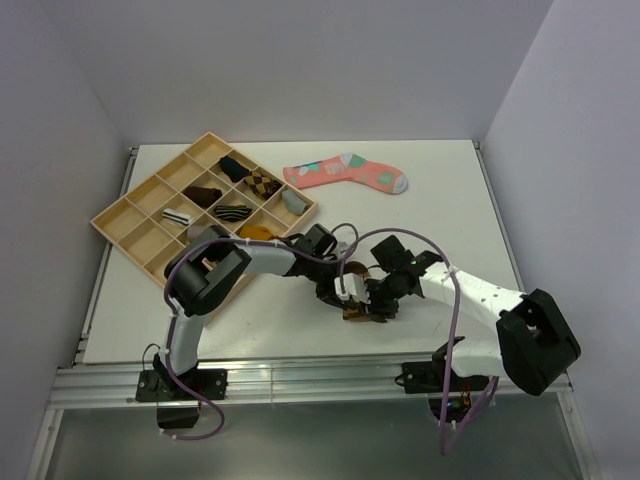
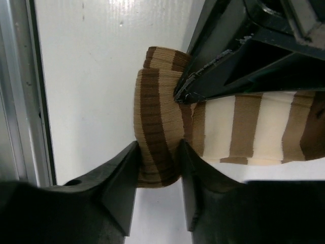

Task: Roll the socks
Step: Roll the sock at the center of the board.

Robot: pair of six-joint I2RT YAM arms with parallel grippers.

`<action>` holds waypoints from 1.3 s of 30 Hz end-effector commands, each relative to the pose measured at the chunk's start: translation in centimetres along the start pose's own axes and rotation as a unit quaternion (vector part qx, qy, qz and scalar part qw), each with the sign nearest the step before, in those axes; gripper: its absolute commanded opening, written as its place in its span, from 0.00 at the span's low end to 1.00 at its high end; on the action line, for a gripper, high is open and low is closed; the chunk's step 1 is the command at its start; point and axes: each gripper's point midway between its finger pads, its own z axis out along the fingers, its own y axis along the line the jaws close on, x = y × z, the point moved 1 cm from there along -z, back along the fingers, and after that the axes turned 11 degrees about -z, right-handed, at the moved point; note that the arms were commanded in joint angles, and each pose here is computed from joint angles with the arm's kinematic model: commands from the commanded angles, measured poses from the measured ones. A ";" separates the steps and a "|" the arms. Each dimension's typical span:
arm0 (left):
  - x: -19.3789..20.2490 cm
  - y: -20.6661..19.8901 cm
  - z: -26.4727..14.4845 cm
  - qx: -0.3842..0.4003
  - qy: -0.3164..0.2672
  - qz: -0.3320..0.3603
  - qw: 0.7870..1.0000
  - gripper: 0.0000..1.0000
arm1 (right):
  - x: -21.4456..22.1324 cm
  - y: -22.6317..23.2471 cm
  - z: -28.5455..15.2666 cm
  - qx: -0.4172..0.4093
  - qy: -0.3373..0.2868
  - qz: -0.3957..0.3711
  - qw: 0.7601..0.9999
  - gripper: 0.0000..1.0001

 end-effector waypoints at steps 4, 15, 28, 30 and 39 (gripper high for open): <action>-2.5 1.6 0.1 0.001 -0.076 -0.008 0.997 0.07 | 0.2 -0.4 0.9 -0.012 0.003 0.048 0.999 0.27; -3.1 -0.3 -3.6 0.099 -0.225 0.047 0.968 0.28 | 1.1 -0.5 -1.2 -0.168 -0.052 0.188 0.966 0.18; -0.6 -3.2 -5.9 0.133 -0.366 0.226 0.893 0.30 | 3.4 -2.8 -1.0 -0.253 -0.009 0.323 0.912 0.19; 0.2 -3.8 -6.0 0.140 -0.366 0.259 0.883 0.31 | 3.3 -2.3 -1.1 -0.284 -0.012 0.338 0.897 0.19; 0.9 -5.8 -5.5 0.105 -0.347 0.412 0.836 0.42 | 4.5 -3.2 -0.5 -0.273 0.023 0.363 0.890 0.19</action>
